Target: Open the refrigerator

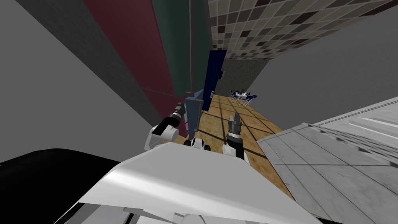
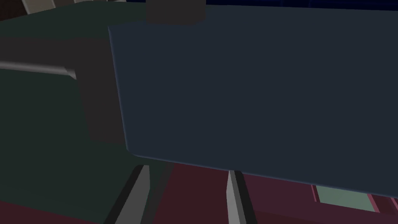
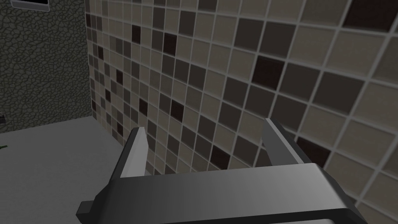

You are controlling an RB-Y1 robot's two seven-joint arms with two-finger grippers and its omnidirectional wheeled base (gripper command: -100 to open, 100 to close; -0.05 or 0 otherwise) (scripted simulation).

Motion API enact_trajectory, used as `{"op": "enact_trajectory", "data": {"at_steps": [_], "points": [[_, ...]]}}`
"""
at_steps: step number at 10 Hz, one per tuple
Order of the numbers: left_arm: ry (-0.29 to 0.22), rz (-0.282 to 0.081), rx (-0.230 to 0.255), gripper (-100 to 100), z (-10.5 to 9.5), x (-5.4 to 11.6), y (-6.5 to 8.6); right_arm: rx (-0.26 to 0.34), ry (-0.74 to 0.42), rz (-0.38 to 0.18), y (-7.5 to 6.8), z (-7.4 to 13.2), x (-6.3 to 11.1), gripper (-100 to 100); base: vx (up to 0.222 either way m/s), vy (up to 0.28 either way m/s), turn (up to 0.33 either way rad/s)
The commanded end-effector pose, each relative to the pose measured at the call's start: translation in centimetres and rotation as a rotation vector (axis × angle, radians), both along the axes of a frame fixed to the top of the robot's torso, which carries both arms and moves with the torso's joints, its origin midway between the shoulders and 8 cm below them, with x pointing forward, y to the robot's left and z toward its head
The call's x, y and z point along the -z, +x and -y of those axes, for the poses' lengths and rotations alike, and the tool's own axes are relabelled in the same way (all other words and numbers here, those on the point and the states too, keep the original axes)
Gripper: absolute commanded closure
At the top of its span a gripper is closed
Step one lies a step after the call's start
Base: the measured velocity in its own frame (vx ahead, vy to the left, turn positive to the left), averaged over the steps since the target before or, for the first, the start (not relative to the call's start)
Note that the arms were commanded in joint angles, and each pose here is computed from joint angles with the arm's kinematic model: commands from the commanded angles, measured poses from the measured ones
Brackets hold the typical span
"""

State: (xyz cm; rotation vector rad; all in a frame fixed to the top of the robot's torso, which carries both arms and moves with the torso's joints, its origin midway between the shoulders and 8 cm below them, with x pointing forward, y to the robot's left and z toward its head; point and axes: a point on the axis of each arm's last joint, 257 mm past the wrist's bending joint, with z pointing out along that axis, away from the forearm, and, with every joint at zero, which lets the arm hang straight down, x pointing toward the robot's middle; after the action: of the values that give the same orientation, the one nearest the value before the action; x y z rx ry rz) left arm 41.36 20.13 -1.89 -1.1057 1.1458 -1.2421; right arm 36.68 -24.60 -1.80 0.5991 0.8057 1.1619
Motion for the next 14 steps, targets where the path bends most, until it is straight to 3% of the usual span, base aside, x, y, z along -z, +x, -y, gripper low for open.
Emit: {"op": "enact_trajectory", "data": {"at_steps": [1, 2, 3, 4, 14], "points": [[-0.006, 0.047, 0.009, 100, 0.1, -1.3, -0.3, 0.000, 0.000, 0.000, 0.0, 0.0, 0.0, 0, -0.024, -0.010, -0.026], [-0.006, 0.047, 0.009, 100, 0.1, -1.2, -0.4, 0.000, 0.000, 0.000, 0.0, 0.0, 0.0, 0, -0.013, -0.008, -0.017], [-0.002, 0.003, 0.002, 100, 0.0, 0.4, -0.3, 0.000, 0.000, 0.000, 0.0, 0.0, 0.0, 0, -0.040, 0.000, 0.038], [0.002, -0.003, -0.018, 100, -0.6, 0.5, -0.2, 0.000, 0.000, 0.000, 0.0, 0.0, 0.0, 0, -0.018, -0.138, 0.169], [0.006, 0.053, -0.152, 100, -4.8, -2.3, 0.0, 0.000, 0.000, 0.000, 0.0, 0.0, 0.0, 0, 0.031, -0.296, 0.133]]}}
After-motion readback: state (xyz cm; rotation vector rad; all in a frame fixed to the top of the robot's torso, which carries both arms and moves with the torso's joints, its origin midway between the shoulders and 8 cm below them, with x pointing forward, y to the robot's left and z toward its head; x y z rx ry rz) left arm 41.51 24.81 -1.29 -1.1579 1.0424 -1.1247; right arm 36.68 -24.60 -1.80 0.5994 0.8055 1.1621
